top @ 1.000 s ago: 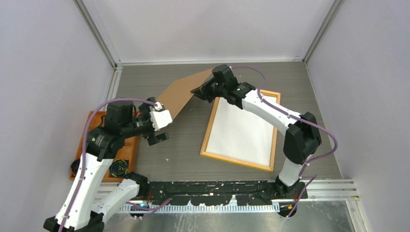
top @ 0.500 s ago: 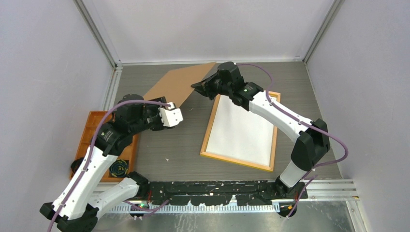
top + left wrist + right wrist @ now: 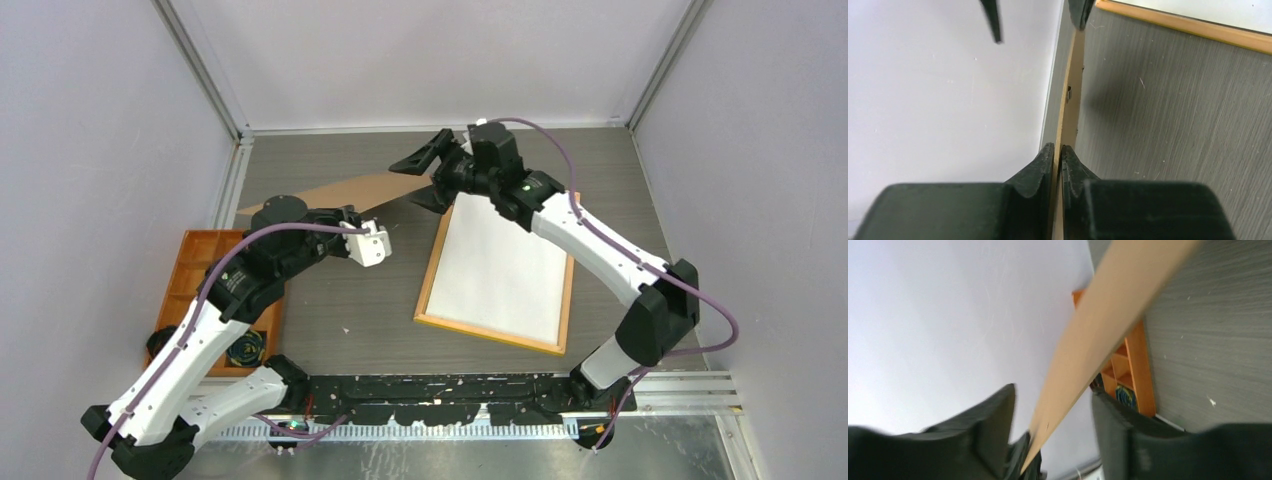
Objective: Put the photo into the frame
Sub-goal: Turn over the photo frame item.
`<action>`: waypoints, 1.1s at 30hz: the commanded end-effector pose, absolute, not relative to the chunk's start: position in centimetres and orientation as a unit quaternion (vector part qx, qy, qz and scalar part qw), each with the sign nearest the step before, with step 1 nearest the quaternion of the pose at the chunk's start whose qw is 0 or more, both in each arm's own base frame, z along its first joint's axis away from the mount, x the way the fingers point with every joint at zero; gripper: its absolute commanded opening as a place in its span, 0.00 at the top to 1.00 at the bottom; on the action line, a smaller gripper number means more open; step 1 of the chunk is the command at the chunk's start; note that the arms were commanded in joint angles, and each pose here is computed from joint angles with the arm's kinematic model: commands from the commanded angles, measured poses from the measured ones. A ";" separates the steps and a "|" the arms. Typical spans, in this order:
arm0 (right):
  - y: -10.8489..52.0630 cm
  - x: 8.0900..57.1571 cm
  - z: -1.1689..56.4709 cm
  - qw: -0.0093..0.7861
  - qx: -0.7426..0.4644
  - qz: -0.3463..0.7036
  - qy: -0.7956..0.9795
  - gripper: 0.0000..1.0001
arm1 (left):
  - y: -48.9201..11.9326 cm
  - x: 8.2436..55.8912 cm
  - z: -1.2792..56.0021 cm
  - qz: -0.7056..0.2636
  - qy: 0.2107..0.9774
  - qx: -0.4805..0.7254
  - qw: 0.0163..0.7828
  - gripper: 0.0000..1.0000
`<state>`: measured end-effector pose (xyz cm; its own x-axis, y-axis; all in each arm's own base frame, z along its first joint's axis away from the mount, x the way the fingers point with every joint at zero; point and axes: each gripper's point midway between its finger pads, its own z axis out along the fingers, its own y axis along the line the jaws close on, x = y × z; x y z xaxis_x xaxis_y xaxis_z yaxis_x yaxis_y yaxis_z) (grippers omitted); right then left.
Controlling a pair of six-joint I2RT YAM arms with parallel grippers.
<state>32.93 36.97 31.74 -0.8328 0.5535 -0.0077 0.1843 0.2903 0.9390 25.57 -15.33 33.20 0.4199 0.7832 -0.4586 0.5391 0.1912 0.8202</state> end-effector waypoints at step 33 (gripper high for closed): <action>36.1 25.0 30.7 0.531 -0.561 0.200 0.602 0.02 | -15.6 21.0 40.0 0.101 0.389 0.778 0.483 1.00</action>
<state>22.65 35.03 30.01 0.0639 -0.4573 -0.8870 -0.9492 0.2467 -0.1955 21.10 -15.39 36.51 0.6020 0.7485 -0.2782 0.6385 -0.2420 0.7306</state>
